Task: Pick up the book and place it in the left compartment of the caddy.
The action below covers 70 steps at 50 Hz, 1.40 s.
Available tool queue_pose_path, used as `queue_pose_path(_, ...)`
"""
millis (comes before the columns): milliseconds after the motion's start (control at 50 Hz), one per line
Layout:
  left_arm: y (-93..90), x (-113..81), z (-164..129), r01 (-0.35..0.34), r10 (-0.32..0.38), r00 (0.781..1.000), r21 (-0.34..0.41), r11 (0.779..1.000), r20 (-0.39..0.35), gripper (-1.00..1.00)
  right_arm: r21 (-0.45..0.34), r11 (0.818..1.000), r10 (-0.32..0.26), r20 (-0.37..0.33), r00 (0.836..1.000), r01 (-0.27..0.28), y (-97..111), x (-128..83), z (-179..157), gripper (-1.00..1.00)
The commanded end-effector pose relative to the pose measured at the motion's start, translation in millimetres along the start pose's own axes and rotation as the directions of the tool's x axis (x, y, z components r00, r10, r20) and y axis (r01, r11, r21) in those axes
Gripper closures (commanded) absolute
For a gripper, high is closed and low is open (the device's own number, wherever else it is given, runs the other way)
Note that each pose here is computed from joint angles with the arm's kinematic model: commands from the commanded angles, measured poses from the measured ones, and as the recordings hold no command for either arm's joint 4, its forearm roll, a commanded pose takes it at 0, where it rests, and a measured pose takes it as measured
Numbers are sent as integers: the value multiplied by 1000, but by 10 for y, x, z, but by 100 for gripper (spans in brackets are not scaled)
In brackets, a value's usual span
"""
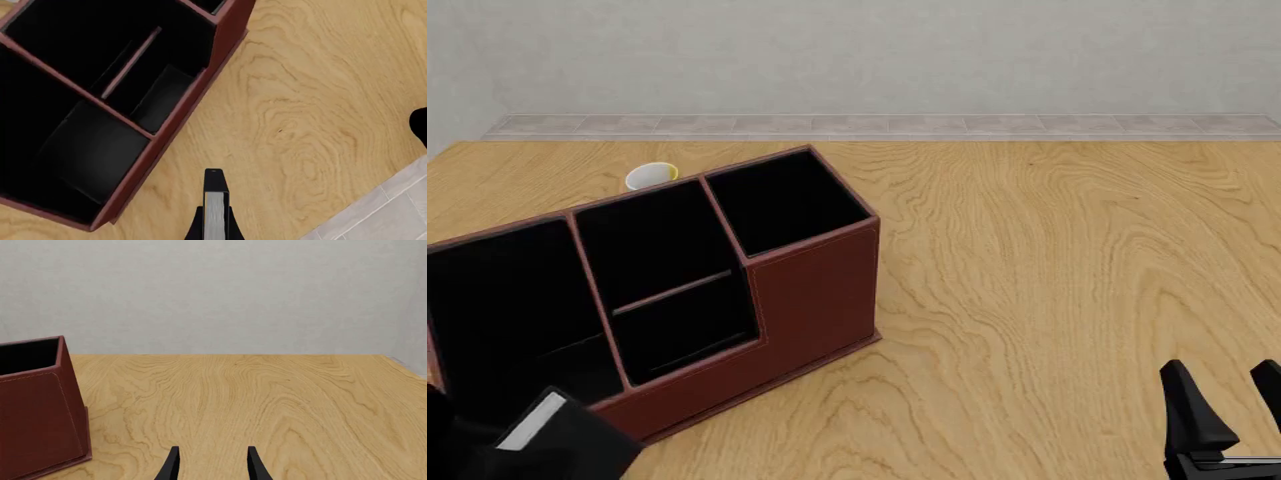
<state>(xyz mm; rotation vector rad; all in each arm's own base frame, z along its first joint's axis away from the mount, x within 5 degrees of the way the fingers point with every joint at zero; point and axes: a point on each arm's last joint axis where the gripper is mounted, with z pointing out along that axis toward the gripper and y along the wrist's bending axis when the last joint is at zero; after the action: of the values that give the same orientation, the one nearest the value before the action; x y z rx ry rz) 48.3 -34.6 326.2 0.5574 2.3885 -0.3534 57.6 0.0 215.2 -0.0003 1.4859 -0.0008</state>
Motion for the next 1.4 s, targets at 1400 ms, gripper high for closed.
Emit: queue_pose_path(1400,352,-287,-317,484,-438,875,-347,803,208,100,0,1000,0,1,1000,0,0,6,-5,-100)
